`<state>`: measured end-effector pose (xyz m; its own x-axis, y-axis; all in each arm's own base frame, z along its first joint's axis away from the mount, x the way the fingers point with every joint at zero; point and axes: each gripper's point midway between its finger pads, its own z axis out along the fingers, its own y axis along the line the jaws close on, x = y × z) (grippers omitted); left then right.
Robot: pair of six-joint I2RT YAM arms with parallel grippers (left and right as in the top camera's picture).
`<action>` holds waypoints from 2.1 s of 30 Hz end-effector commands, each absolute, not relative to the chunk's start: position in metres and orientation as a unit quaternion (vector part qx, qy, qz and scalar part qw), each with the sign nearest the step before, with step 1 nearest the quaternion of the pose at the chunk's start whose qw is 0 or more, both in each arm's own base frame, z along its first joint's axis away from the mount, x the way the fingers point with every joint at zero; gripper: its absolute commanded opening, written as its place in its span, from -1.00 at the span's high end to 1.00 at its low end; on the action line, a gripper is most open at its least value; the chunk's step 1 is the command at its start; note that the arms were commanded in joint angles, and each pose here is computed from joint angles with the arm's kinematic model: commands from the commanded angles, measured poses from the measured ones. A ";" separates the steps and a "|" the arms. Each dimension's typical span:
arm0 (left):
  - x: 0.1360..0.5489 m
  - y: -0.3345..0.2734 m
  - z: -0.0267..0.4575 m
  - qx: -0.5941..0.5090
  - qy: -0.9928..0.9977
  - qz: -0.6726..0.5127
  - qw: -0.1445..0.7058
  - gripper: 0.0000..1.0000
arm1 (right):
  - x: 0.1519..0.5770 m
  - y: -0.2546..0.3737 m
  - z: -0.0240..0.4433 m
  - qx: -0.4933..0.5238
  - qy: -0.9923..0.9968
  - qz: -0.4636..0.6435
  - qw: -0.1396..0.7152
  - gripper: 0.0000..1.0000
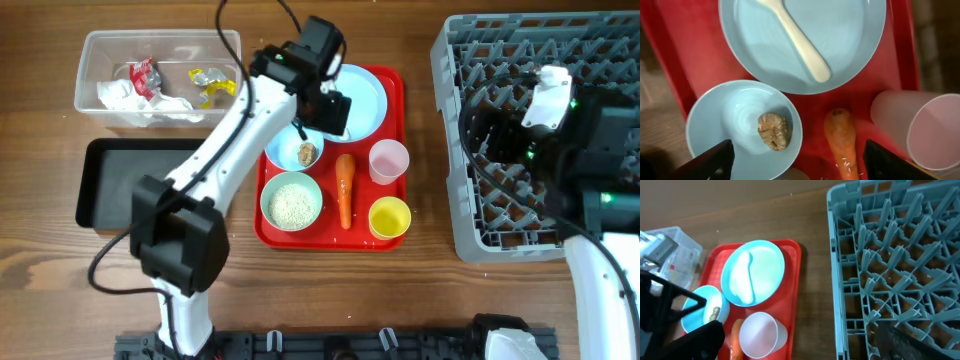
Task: Sort waste into correct bins and load items into the dishwasher rack
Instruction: 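Grasp the blue bowl with the food scrap using the left gripper, then tip the blue bowl over the black tray to dump the scrap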
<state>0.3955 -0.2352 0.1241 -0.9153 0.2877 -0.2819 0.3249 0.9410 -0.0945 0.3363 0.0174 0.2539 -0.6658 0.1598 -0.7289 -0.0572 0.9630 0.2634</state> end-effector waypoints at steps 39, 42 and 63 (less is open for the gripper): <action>0.271 -0.075 0.236 -0.151 0.986 0.011 0.069 0.92 | 0.351 0.026 0.236 0.026 0.910 0.168 0.379 -0.99; 0.250 -0.050 0.222 -0.203 0.975 0.011 0.091 0.92 | 0.351 0.026 0.236 0.024 0.910 0.167 0.379 -0.99; 0.327 -0.021 0.125 -0.107 0.872 -0.404 0.255 0.92 | 0.348 0.026 0.233 0.025 0.913 0.165 0.373 -0.99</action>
